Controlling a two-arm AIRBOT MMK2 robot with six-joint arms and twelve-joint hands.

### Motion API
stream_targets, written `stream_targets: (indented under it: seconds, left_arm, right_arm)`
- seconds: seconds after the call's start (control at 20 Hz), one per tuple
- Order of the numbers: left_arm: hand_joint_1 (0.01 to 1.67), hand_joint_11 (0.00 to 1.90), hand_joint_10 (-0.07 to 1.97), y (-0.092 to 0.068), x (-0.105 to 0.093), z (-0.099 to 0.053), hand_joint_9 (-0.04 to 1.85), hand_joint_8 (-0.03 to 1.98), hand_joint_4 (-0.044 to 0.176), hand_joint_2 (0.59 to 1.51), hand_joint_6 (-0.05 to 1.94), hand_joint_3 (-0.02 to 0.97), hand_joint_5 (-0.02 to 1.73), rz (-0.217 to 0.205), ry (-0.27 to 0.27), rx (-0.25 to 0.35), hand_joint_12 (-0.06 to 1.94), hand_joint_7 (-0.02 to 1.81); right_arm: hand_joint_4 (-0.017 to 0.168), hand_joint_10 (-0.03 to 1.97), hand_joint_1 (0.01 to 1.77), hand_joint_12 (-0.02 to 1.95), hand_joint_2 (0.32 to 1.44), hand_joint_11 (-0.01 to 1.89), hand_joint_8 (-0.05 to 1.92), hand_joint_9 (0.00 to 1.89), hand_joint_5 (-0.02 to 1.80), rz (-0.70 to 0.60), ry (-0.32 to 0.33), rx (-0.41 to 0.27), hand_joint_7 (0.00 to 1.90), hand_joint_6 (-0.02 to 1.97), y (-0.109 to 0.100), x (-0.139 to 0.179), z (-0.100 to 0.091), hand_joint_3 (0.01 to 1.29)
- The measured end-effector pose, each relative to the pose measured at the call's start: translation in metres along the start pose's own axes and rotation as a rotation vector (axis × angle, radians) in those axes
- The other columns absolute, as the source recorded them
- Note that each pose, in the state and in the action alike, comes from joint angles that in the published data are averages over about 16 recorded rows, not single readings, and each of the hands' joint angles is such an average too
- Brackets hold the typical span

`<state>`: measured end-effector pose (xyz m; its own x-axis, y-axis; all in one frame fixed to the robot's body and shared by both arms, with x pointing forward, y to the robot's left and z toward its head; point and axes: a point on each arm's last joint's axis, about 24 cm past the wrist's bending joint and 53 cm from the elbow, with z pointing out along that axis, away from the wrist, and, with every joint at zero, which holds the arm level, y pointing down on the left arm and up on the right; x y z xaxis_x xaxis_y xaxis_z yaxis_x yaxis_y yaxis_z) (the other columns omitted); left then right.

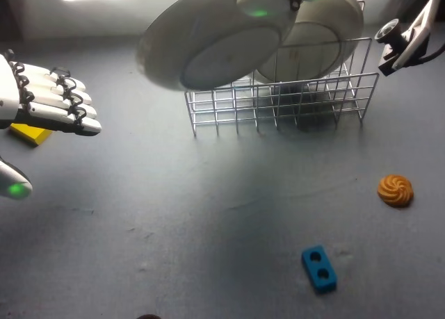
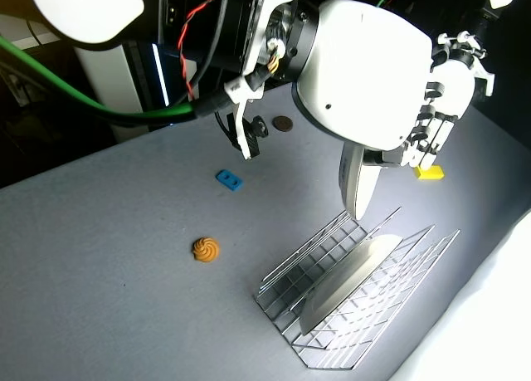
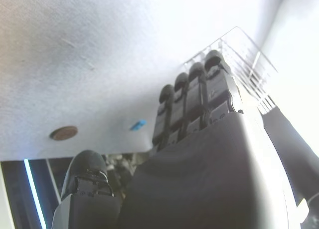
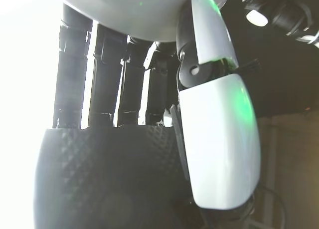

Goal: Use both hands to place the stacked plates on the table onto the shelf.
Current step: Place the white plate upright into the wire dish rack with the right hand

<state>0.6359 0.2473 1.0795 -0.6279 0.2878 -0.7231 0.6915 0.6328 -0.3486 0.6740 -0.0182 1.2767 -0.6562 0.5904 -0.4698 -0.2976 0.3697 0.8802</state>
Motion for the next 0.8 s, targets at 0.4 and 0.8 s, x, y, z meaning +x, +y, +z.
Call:
stream_targets:
  seconds: [0.4, 0.8]
  left_arm:
    - [0.02, 0.02, 0.01, 0.000, 0.000, 0.000, 0.04, 0.00, 0.007, 1.153, 0.01, 0.018, 0.08, 0.001, 0.002, 0.000, 0.02, 0.08]
    - [0.02, 0.02, 0.01, 0.000, 0.001, 0.000, 0.04, 0.00, 0.007, 1.153, 0.01, 0.018, 0.08, 0.002, 0.004, 0.000, 0.02, 0.08]
  right_arm:
    - [0.000, 0.00, 1.20, 0.99, 1.05, 0.91, 0.90, 1.30, 0.88, 0.026, -0.036, 0.033, 1.03, 0.93, -0.016, -0.019, -0.001, 0.01]
    - [-0.007, 0.00, 1.20, 1.00, 1.05, 0.90, 0.89, 1.31, 0.87, 0.043, -0.059, 0.070, 1.04, 0.94, -0.036, -0.031, 0.003, 0.01]
